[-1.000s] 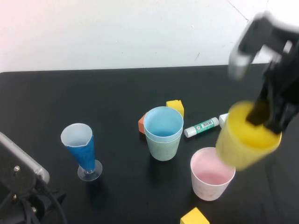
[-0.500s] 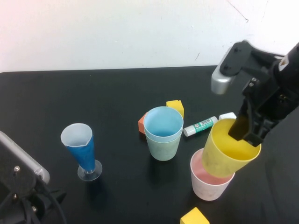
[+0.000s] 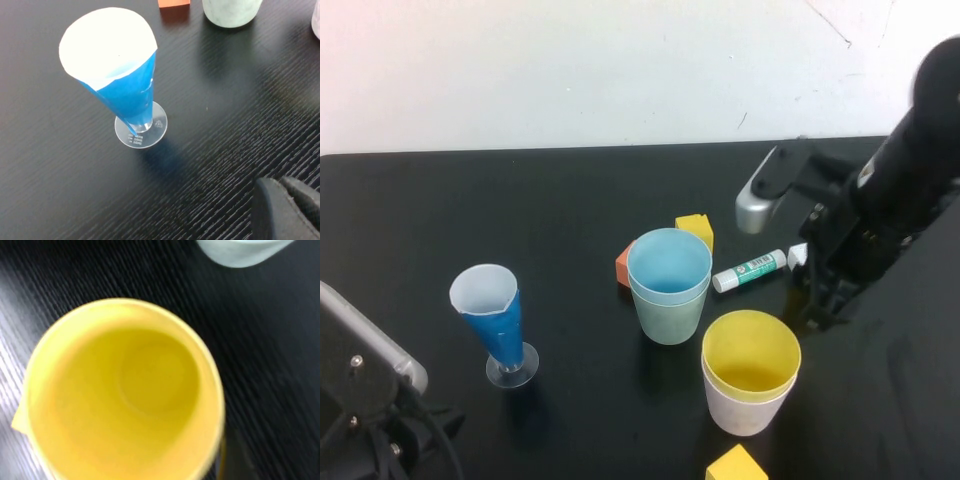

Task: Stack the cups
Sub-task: Pick up the pink cup, then place the pink cup on the blue cup

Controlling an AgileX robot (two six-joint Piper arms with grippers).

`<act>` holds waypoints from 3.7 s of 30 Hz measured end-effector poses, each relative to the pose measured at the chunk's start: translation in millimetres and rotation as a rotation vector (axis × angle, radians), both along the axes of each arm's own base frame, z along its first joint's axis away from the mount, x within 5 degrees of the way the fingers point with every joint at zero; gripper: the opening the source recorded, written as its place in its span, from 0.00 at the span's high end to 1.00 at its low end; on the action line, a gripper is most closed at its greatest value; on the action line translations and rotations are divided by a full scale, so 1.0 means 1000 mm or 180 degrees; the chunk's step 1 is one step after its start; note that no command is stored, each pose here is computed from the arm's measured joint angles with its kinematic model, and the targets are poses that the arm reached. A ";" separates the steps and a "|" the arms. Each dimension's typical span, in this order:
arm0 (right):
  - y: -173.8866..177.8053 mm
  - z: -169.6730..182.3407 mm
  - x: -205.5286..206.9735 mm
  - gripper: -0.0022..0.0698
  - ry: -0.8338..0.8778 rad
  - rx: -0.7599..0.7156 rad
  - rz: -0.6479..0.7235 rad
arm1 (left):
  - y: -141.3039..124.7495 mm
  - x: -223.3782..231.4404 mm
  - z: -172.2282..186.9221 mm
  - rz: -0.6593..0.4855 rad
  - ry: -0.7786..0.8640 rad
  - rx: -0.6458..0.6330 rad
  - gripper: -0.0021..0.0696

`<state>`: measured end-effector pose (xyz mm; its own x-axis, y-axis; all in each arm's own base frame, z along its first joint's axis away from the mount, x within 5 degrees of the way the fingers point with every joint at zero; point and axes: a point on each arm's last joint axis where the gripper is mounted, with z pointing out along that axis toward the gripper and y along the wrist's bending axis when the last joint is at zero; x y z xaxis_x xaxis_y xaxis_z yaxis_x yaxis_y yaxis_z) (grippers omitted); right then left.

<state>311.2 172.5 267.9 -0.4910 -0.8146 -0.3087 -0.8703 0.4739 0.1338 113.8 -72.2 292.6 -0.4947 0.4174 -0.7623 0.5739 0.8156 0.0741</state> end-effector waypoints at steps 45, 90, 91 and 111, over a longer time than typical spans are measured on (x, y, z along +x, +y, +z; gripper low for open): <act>0.028 0.055 -0.013 0.35 -0.0255 0.0069 0.0427 | 0.001 -0.002 -0.003 0.0004 0.0122 0.0064 0.97; 0.019 0.125 -0.035 0.87 -0.1226 -0.0154 0.0614 | 0.003 -0.001 -0.003 -0.0001 0.0042 0.0175 0.97; 0.022 0.125 -0.032 0.87 -0.1254 -0.0120 0.0629 | 0.003 -0.001 -0.003 -0.0001 0.0042 0.0175 0.97; 0.081 0.050 0.050 0.67 -0.0871 -0.0135 0.0710 | 0.003 -0.001 -0.003 -0.0005 0.0032 0.0190 0.97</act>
